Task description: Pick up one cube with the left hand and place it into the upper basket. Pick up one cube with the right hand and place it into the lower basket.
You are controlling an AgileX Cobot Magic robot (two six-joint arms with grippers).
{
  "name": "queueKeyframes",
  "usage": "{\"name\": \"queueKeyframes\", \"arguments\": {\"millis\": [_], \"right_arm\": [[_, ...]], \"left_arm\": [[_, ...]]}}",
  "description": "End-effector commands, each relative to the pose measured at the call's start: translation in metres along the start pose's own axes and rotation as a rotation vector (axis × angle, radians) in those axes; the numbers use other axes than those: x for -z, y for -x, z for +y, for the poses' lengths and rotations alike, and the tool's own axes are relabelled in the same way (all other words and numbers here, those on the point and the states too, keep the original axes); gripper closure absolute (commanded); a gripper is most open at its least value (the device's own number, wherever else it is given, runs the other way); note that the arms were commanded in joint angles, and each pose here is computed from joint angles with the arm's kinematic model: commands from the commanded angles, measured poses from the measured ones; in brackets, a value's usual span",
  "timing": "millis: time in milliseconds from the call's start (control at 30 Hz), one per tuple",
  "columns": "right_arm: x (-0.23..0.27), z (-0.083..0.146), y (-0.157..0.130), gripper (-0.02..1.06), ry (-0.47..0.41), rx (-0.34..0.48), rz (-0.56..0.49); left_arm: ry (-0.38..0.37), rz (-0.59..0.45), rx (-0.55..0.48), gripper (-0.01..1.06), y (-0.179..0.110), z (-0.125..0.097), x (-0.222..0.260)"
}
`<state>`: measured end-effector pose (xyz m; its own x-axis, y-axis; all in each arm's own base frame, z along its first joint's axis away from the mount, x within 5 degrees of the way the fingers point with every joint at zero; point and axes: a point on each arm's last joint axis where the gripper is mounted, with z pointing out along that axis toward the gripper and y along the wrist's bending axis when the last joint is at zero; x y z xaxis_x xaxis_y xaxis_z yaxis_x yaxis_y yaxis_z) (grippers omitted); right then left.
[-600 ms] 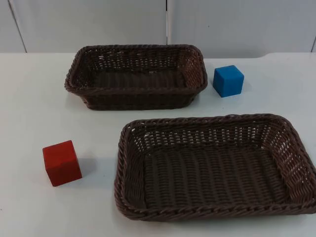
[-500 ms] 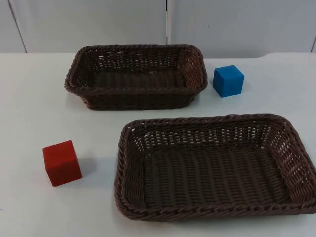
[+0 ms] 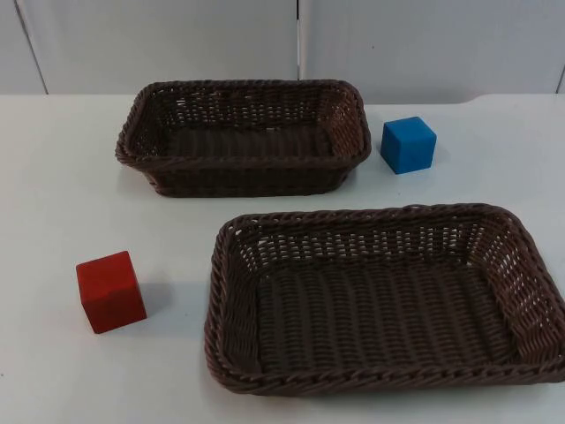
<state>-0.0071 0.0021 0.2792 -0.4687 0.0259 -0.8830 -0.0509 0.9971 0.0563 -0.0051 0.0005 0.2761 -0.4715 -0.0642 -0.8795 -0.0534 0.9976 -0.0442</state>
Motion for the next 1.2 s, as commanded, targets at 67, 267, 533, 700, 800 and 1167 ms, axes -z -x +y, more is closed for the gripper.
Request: {"name": "queueKeyframes", "arguments": {"millis": [67, 267, 533, 700, 800, 1167], "right_arm": [[0.0007, -0.0003, 0.0007, -0.01, -0.011, 0.005, -0.012], [0.0007, -0.0003, 0.0007, -0.01, -0.011, 0.005, -0.012], [0.0007, -0.0003, 0.0007, -0.01, -0.009, 0.005, -0.012], [0.0007, -0.0003, 0.0007, -0.01, -0.009, 0.005, -0.012], [0.0007, -0.0003, 0.0007, -0.01, -0.009, 0.005, -0.012], [0.0007, -0.0003, 0.0007, -0.01, -0.009, 0.005, -0.012]], "left_arm": [[0.001, -0.002, -0.002, 0.00, -0.0009, 0.0001, -0.0005], [0.001, -0.002, -0.002, 0.00, -0.0009, 0.0001, -0.0005], [0.000, -0.002, -0.001, 0.00, -0.0009, -0.0001, -0.0005], [-0.005, -0.002, -0.003, 0.00, -0.0009, -0.0005, -0.0005], [-0.005, -0.002, -0.003, 0.00, -0.0009, -0.0005, -0.0005], [-0.003, 0.037, -0.003, 0.00, 0.0023, -0.0007, -0.0060]]}}
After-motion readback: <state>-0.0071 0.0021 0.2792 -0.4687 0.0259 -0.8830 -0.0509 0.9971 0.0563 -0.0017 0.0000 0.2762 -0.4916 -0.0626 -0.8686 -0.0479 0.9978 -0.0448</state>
